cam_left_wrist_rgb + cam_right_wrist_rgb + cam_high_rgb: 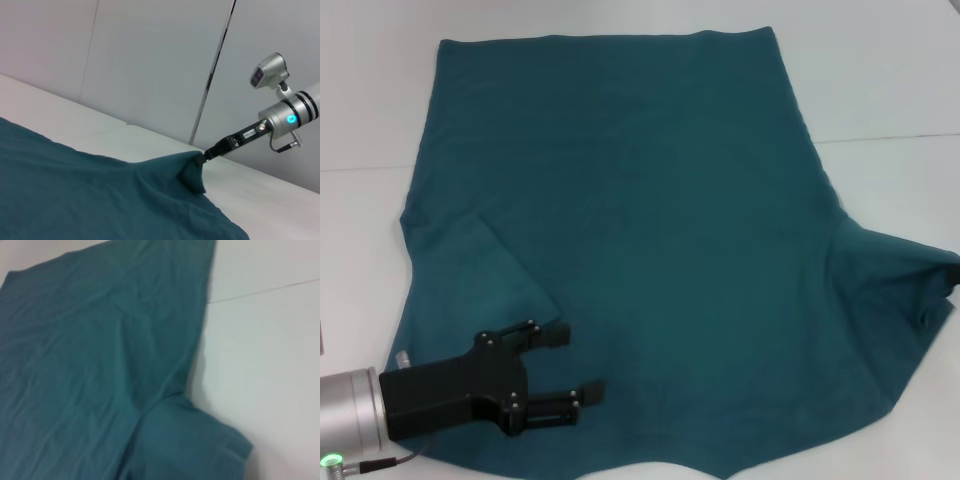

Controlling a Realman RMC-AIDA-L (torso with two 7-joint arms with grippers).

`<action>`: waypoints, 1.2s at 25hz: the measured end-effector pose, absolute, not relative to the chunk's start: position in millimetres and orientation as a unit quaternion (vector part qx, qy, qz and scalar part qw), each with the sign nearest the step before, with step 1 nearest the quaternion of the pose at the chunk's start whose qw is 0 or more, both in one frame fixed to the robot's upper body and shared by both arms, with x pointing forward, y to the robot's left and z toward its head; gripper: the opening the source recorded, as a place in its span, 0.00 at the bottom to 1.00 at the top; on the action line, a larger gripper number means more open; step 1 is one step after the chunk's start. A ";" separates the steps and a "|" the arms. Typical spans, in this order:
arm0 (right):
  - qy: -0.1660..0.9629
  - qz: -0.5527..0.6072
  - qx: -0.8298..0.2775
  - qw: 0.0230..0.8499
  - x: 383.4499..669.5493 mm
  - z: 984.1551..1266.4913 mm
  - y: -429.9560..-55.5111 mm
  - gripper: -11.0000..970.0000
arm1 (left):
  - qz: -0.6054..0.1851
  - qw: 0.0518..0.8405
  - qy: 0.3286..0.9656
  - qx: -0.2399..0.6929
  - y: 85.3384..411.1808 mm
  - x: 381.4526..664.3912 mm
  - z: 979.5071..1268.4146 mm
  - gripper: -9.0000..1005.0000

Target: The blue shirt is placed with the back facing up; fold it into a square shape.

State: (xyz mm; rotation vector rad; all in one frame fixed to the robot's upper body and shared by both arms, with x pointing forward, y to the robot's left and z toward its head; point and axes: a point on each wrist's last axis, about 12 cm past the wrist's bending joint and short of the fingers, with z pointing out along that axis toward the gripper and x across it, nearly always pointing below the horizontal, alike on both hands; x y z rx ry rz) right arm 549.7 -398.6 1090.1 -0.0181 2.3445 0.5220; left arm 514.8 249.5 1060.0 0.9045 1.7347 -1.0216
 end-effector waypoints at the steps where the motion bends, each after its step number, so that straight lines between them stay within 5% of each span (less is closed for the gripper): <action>1: 0.909 0.206 -0.004 0.363 547.2 1090.9 -401.9 0.02 | -0.414 0.450 0.701 0.366 249.4 514.7 1059.9 0.90; 14: 0.904 0.214 0.010 0.370 532.1 1097.0 -424.2 0.02 | -0.428 0.443 0.699 0.364 246.8 514.6 1062.2 0.90; 30: 0.886 0.273 -0.050 0.371 541.4 1107.0 -399.3 0.02 | -0.428 0.444 0.698 0.363 247.0 514.4 1062.5 0.90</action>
